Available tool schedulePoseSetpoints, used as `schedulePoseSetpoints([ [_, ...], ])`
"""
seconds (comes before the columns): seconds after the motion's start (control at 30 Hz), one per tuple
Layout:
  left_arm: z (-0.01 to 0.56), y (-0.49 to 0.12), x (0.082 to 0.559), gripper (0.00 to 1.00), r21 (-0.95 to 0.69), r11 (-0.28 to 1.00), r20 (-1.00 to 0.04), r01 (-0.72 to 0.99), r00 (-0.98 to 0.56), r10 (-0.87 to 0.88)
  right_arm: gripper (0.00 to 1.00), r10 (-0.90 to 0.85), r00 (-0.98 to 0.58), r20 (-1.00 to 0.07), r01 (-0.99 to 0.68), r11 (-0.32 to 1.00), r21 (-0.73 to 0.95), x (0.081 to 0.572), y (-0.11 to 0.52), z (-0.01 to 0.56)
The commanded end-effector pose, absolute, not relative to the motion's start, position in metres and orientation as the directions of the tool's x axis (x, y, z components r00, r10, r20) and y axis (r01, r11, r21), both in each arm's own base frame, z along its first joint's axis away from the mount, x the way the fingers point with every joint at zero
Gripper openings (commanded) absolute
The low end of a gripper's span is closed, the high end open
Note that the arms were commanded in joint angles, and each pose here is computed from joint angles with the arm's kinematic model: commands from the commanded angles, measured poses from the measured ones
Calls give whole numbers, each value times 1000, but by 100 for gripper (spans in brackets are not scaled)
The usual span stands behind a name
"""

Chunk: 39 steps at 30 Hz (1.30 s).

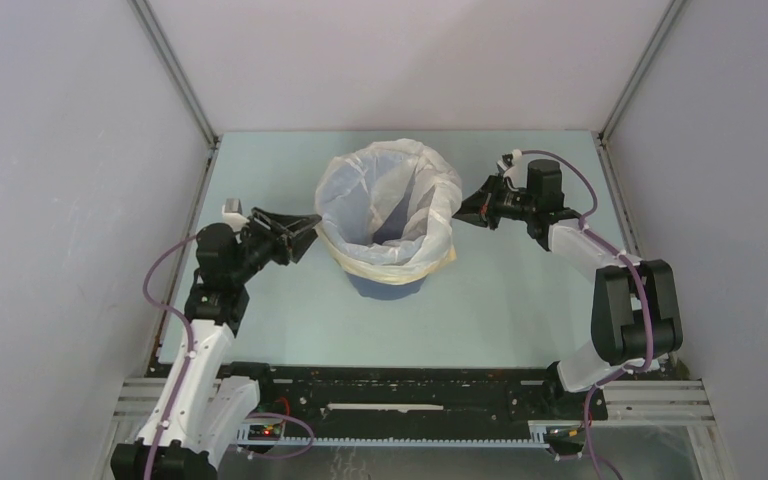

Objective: Put the trash bags into the trash bin

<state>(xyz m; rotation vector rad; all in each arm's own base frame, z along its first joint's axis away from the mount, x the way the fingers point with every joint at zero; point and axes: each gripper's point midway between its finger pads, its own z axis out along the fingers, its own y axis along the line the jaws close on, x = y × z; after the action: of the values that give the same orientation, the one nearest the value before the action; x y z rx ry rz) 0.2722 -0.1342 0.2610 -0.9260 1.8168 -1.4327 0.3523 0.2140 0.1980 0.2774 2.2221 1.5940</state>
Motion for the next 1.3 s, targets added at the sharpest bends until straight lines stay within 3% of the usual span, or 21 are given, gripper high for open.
schedulePoseSetpoints([
  [0.0,237,-142,269,41,-967,194,-60,-165,-594,-802,0,369,-897,-243,-120,326,938,358,219,213],
  [0.17,220,-139,271,21,-957,216,-64,-195,-583,-810,0,370,-898,-238,-113,329,938,359,221,210],
  [0.2,219,-139,270,24,-954,222,-66,-200,-584,-809,0,370,-898,-238,-112,329,938,359,221,210],
  [0.3,220,-136,264,50,-950,239,-82,-200,-579,-811,0,370,-898,-236,-113,326,939,359,221,211],
  [0.47,225,-126,252,71,-934,289,-137,-208,-539,-831,0,366,-900,-237,-114,326,938,358,221,210],
  [0.77,231,-118,252,76,-938,287,-159,-196,-492,-856,0,363,-902,-234,-115,320,940,358,222,210],
  [0.97,231,-132,262,61,-947,265,-127,-181,-547,-827,0,363,-902,-233,-115,318,941,359,223,210],
  [1.27,233,-141,266,70,-959,236,-111,-155,-562,-820,0,359,-904,-232,-119,310,943,358,227,212],
])
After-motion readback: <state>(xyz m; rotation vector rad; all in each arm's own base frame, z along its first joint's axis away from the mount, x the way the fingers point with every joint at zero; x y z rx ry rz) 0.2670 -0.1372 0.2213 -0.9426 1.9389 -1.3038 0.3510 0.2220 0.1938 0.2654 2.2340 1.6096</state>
